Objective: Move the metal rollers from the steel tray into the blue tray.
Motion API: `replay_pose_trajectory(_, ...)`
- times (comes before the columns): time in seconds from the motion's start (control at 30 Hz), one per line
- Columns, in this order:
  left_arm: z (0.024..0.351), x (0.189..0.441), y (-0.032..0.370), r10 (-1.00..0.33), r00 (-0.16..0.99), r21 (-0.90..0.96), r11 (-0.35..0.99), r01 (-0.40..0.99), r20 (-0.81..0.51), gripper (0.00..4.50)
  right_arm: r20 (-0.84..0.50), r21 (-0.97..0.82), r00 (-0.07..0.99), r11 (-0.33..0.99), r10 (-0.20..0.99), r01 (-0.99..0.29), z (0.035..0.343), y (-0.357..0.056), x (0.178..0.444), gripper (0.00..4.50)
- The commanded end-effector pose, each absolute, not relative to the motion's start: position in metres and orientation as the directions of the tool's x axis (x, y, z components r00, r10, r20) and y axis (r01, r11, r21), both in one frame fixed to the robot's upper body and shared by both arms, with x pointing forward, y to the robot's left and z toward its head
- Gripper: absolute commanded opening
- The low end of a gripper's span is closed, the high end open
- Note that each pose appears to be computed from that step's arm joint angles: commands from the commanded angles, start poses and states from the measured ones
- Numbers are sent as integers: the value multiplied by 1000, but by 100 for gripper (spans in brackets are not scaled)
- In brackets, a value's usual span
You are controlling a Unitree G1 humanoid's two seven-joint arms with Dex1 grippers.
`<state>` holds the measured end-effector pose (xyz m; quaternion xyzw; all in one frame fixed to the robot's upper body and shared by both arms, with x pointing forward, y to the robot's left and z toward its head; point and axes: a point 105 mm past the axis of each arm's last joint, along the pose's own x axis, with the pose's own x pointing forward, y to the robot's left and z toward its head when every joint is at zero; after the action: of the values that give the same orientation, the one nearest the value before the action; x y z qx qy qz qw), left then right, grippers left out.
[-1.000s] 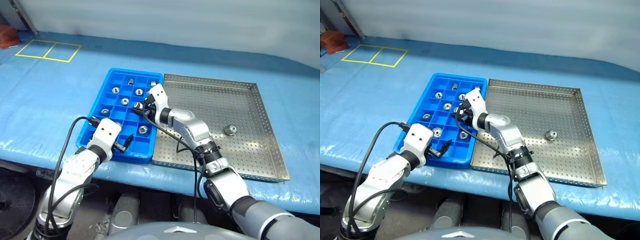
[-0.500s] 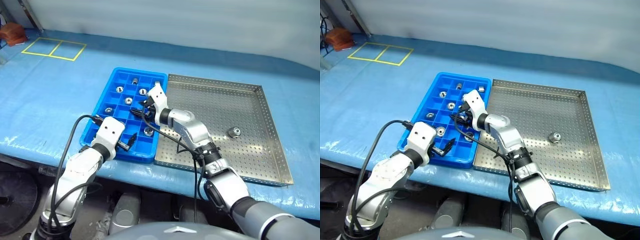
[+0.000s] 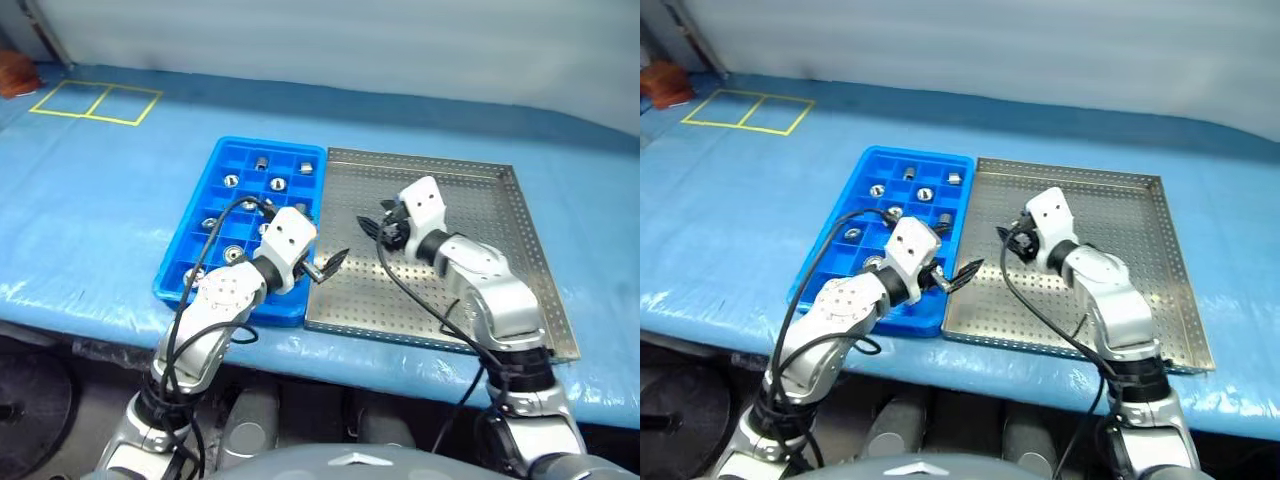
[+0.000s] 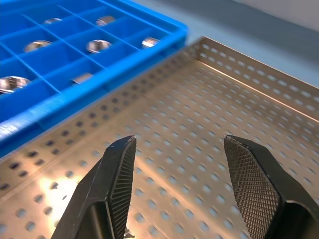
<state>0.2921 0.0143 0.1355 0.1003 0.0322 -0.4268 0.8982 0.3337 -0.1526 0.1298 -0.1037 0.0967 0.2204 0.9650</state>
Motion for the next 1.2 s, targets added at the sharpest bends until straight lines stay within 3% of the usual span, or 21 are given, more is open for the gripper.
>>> replay_pose_trajectory(0.03, 142, 292, -11, -831, 546, 159, 527, 835, -110, 443, -235, -154, 921, 924, 310, -350, 133, -172, 320, 294)
replay_pose_trajectory(0.4, 131, 301, -18, -838, 524, 193, 495, 847, -153, 443, -295, -127, 950, 981, 103, -146, 105, -203, 316, 294)
replay_pose_trajectory(0.9, 128, 298, -8, -818, 550, 206, 516, 831, -167, 443, -315, -17, 947, 997, 69, -78, 80, -214, 345, 294)
replay_pose_trajectory(1.07, 127, 299, -5, -811, 560, 208, 526, 824, -168, 443, -336, -16, 940, 997, 62, -71, 75, -214, 346, 185)
replay_pose_trajectory(1.2, 128, 299, -2, -804, 570, 217, 534, 817, -168, 443, -297, -10, 950, 995, 92, -100, 84, -207, 346, 184)
